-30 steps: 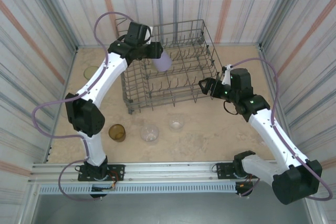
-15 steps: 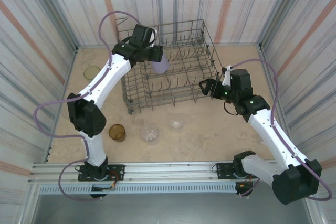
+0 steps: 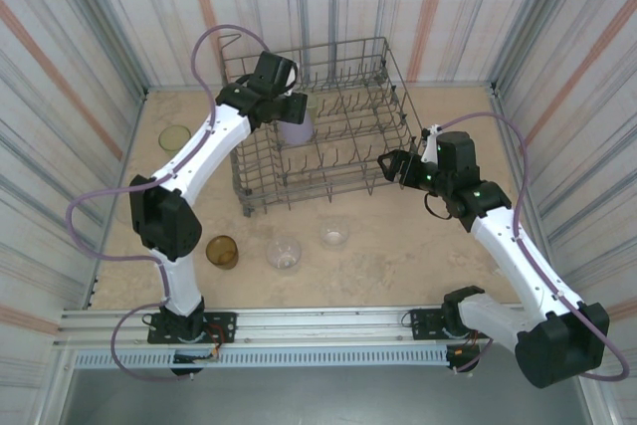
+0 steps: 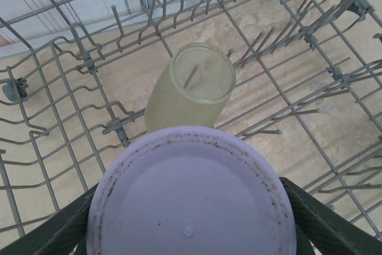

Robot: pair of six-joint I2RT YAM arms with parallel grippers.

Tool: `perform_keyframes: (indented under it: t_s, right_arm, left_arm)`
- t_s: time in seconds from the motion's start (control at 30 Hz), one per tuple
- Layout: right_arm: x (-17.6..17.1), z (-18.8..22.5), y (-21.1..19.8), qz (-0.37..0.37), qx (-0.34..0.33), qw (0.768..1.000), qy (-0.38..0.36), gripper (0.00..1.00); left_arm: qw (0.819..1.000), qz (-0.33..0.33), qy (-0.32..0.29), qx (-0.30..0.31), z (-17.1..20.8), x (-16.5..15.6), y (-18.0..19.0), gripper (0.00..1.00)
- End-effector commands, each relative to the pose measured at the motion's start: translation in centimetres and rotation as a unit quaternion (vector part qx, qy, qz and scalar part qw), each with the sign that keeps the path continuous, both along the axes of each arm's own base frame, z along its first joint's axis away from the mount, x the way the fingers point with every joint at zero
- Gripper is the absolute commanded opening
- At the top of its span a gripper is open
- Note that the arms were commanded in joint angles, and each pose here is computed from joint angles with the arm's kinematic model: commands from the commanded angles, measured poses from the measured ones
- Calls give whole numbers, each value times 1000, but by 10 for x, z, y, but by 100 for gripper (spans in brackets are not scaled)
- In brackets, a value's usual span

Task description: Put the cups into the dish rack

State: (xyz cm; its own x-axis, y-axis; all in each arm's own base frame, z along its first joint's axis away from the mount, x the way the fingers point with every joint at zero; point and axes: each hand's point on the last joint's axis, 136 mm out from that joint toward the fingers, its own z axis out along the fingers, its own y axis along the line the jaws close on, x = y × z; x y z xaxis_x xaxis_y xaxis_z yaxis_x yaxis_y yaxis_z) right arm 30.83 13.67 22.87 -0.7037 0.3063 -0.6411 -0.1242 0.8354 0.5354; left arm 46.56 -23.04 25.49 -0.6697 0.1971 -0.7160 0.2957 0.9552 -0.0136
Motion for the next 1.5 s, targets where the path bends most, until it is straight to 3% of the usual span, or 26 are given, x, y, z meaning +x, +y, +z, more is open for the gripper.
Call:
perform_keyframes:
  t_s: [0.0,1.17,1.47]
  right_arm:
    - [-3,-1,-5,-4,-9,1000,-4,99]
    - [-5,2,-4,1,-4,1000,-4,99]
    - [-8,3,-5,0,-4,1000,-4,99]
  left_arm:
    - [1000,0,-5,12,-5,3,-1,24]
    - [998,32,8,60,-71,22,8,19]
    - [996,44,4,75,-82,24,11,25]
